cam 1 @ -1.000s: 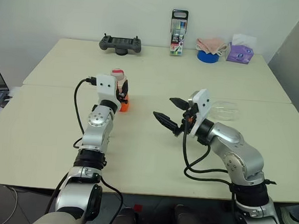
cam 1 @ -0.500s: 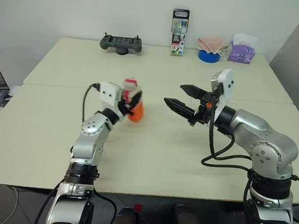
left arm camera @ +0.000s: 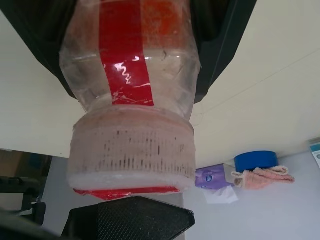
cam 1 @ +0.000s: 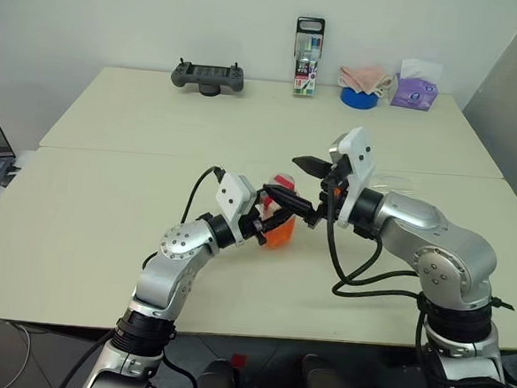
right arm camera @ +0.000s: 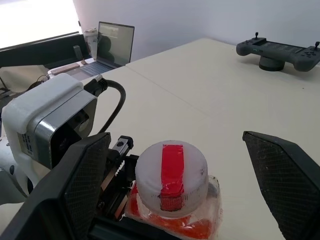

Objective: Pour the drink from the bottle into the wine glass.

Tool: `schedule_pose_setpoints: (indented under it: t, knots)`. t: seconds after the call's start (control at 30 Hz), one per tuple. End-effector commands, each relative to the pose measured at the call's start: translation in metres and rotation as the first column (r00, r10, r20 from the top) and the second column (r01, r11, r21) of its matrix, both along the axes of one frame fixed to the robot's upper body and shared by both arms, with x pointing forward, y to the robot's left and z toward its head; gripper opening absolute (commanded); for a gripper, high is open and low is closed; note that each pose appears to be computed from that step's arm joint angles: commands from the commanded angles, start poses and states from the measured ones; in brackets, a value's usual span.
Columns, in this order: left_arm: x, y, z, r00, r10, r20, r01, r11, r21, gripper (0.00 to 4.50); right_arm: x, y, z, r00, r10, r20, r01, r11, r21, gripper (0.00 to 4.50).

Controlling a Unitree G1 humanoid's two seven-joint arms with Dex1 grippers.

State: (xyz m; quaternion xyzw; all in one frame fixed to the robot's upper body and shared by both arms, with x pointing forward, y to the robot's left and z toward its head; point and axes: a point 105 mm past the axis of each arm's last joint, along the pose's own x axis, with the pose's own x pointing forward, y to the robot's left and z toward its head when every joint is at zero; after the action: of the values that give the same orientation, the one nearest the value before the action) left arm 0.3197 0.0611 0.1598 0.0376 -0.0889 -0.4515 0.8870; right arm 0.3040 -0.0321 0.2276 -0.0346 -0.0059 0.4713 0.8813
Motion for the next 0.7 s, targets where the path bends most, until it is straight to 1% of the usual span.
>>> schedule_pose_setpoints:
  t: [0.03, 0.13, 0.23, 0.3, 0.37, 0.6, 0.7]
  knots:
    - [-0.0063, -0.0047, 0.019, 0.997, -0.03, 0.071, 0.032, 0.999, -0.032, 1.93, -0.0059, 0.0015, 0.0068, 0.999, -0.001, 0.047, 0.001, 1.0, 0.002, 4.5]
    - [-0.0049, -0.0046, 0.0192, 0.997, -0.026, 0.072, 0.029, 0.999, -0.033, 1.93, -0.0069, 0.0018, 0.0042, 0.999, -0.005, 0.045, 0.005, 1.0, -0.008, 4.5]
    - [-0.0038, -0.0043, 0.0196, 0.997, -0.022, 0.073, 0.025, 0.999, -0.032, 1.93, -0.0042, 0.0001, 0.0061, 0.998, -0.035, 0.049, 0.034, 0.999, 0.01, 3.98]
    - [-0.0032, -0.004, 0.0202, 0.997, -0.021, 0.075, 0.023, 0.999, -0.031, 1.93, -0.0037, -0.0005, 0.0042, 0.998, -0.04, 0.054, 0.041, 0.999, -0.013, 3.34]
    - [-0.0016, -0.003, 0.0213, 0.997, -0.018, 0.076, 0.02, 0.999, -0.03, 1.93, -0.0036, -0.0007, 0.0016, 0.998, -0.04, 0.057, 0.042, 0.998, -0.038, 3.3]
    - [0.0013, -0.0008, 0.0212, 0.997, -0.015, 0.08, 0.016, 1.0, -0.016, 1.93, -0.0044, 0.0027, -0.0014, 0.998, -0.024, 0.061, 0.028, 0.997, -0.066, 3.3]
    - [0.0022, -0.0012, 0.0219, 0.997, -0.014, 0.082, 0.016, 1.0, -0.016, 1.93, -0.0025, 0.0027, -0.0001, 0.998, -0.035, 0.06, 0.038, 0.998, -0.048, 3.3]
